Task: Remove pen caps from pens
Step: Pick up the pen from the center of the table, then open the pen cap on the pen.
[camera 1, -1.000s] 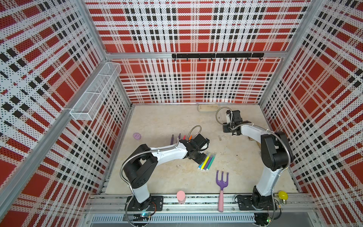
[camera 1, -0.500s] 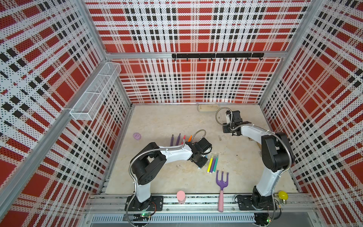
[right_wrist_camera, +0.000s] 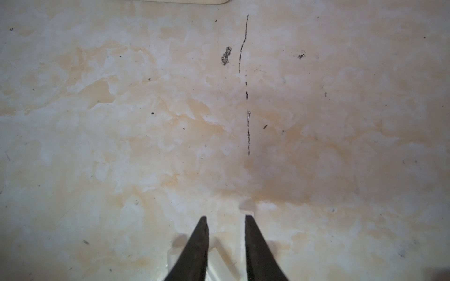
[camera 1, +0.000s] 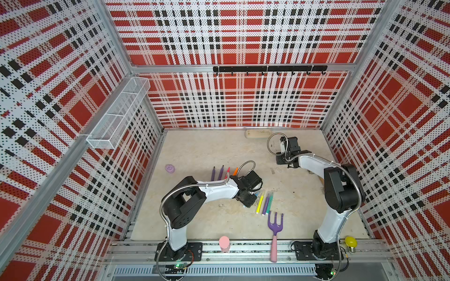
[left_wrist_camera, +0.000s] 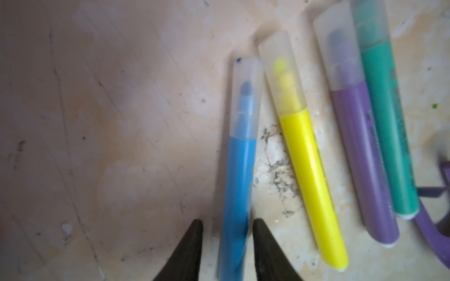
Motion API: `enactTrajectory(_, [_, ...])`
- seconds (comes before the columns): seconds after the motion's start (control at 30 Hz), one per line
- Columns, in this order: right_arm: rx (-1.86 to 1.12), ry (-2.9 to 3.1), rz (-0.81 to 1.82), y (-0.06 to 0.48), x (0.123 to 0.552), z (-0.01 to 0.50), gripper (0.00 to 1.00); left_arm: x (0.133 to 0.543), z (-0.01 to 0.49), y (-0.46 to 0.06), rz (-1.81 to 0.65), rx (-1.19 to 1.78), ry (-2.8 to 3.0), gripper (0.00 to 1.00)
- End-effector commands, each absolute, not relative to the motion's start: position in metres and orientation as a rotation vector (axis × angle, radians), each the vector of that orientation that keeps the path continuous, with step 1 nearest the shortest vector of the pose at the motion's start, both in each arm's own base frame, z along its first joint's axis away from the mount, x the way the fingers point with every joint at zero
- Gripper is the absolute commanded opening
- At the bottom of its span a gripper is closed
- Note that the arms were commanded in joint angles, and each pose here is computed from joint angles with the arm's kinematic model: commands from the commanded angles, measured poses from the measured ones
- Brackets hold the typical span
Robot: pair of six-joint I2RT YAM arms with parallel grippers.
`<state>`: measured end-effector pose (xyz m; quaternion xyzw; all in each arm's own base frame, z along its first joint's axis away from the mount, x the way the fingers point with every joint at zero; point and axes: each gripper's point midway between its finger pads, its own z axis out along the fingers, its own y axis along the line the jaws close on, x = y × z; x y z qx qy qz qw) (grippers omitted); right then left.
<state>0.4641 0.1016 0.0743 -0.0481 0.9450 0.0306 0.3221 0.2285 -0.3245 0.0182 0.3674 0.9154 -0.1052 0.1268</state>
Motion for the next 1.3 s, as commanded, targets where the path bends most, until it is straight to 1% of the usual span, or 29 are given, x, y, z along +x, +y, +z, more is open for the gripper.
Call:
enactTrajectory(0.0, [-0.135, 2.414, 0.074, 0.104, 0.471, 0.093, 0.28, 0.209, -0.005, -0.308, -0.243, 1.113, 2.768, 0.34])
enactTrajectory(0.1, [-0.133, 2.407, 0.076, 0.103, 0.471, 0.096, 0.28, 0.21, -0.009, -0.306, -0.222, 1.111, 2.772, 0.22])
enactTrajectory(0.27, [-0.122, 2.319, 0.157, 0.11, 0.465, 0.126, 0.27, 0.235, 0.003, -0.302, -0.244, 0.98, 2.728, 0.1])
enactTrajectory(0.4, [-0.159, 2.196, 0.299, 0.127, 0.45, 0.166, 0.28, 0.269, 0.044, -0.298, -0.382, 0.773, 2.601, 0.09])
enactTrajectory(0.5, [-0.236, 2.051, 0.504, 0.155, 0.43, 0.198, 0.29, 0.29, 0.091, -0.295, -0.589, 0.62, 2.42, 0.09])
enactTrajectory(0.6, [-0.31, 1.895, 0.754, 0.189, 0.403, 0.224, 0.29, 0.293, 0.134, -0.297, -0.782, 0.576, 2.23, 0.09])
enactTrajectory(0.67, [-0.33, 1.826, 0.899, 0.207, 0.389, 0.234, 0.29, 0.294, 0.153, -0.296, -0.833, 0.569, 2.158, 0.07])
enactTrajectory(0.73, [-0.34, 1.786, 0.983, 0.222, 0.38, 0.239, 0.3, 0.292, 0.166, -0.297, -0.87, 0.576, 2.101, 0.06])
enactTrajectory(1.0, [-0.387, 1.641, 1.306, 0.27, 0.351, 0.259, 0.35, 0.285, 0.192, -0.293, -0.926, 0.58, 1.999, 0.06])
enactTrajectory(1.27, [-0.421, 1.635, 1.404, 0.298, 0.343, 0.249, 0.39, 0.282, 0.196, -0.289, -0.938, 0.572, 1.989, 0.06])
